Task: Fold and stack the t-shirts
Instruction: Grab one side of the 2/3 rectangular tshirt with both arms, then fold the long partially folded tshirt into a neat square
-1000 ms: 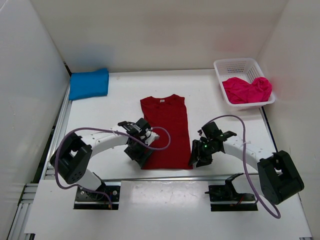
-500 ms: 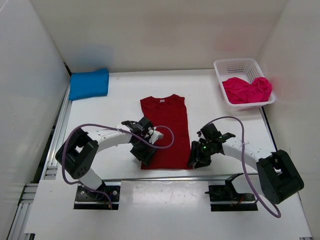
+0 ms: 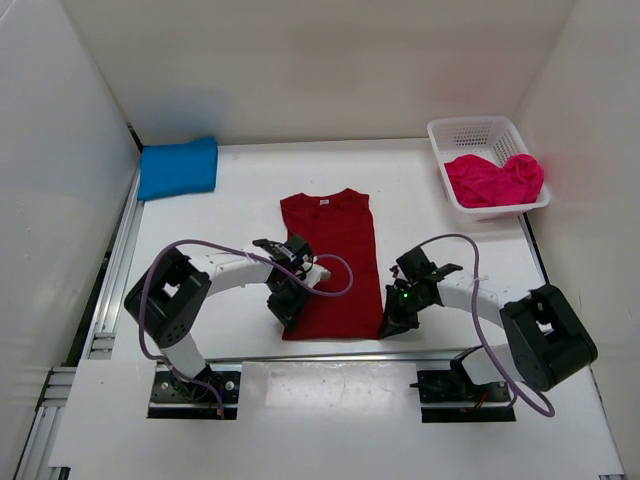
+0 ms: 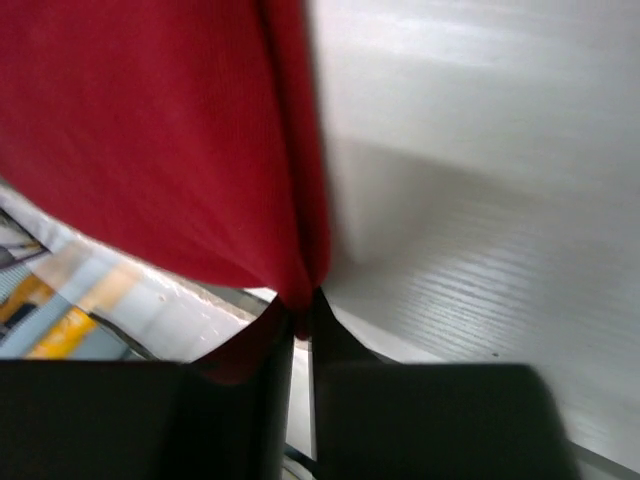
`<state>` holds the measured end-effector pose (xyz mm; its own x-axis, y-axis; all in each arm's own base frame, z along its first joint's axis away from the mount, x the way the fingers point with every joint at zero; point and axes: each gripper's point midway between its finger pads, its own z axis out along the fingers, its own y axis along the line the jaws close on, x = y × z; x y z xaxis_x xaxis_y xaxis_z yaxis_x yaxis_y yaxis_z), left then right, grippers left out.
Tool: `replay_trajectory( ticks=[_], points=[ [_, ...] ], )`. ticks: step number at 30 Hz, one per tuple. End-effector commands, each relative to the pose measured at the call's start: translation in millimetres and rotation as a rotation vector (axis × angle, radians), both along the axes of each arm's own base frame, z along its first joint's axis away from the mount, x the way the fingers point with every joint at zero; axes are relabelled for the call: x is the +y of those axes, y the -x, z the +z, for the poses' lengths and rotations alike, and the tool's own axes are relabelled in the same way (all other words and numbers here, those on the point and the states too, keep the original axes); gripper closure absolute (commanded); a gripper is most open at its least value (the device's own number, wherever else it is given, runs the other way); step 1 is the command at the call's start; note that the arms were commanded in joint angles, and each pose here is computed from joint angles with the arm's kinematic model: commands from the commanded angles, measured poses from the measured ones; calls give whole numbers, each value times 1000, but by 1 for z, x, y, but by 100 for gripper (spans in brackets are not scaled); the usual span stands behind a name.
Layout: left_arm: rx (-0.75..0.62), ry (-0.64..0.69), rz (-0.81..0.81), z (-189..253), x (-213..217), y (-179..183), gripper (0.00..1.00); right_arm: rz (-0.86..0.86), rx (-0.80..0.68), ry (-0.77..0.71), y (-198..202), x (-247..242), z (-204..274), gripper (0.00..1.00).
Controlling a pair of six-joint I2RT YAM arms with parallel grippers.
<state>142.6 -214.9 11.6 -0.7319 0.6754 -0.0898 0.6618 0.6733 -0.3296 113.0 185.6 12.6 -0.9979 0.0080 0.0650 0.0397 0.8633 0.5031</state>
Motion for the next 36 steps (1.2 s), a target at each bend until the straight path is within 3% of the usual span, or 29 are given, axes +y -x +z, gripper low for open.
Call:
replay_trajectory(
  ticks=[1,5,14,20,25,31,36],
  points=[
    [14,-21,-21,-6,3,5,90,9,-24,-1,-9,5,4,98],
    [7,-52,-9,11,8,-1,90,43,-64,-27,-16,10,25,100],
    [72,-283,27,62,54,3,90,73,-233,-73,-28,12,114,100],
    [26,-201,181,117,44,-62,90,62,-367,-53,-85,16,164,100],
    [-122,-115,316,145,39,-155,90,80,-437,-52,-151,24,192,100],
    [-158,-42,392,142,32,-224,90,66,-371,-80,-224,32,171,100],
    [-187,-1,402,126,23,-253,90,43,-354,-134,-270,35,164,100]
  ],
)
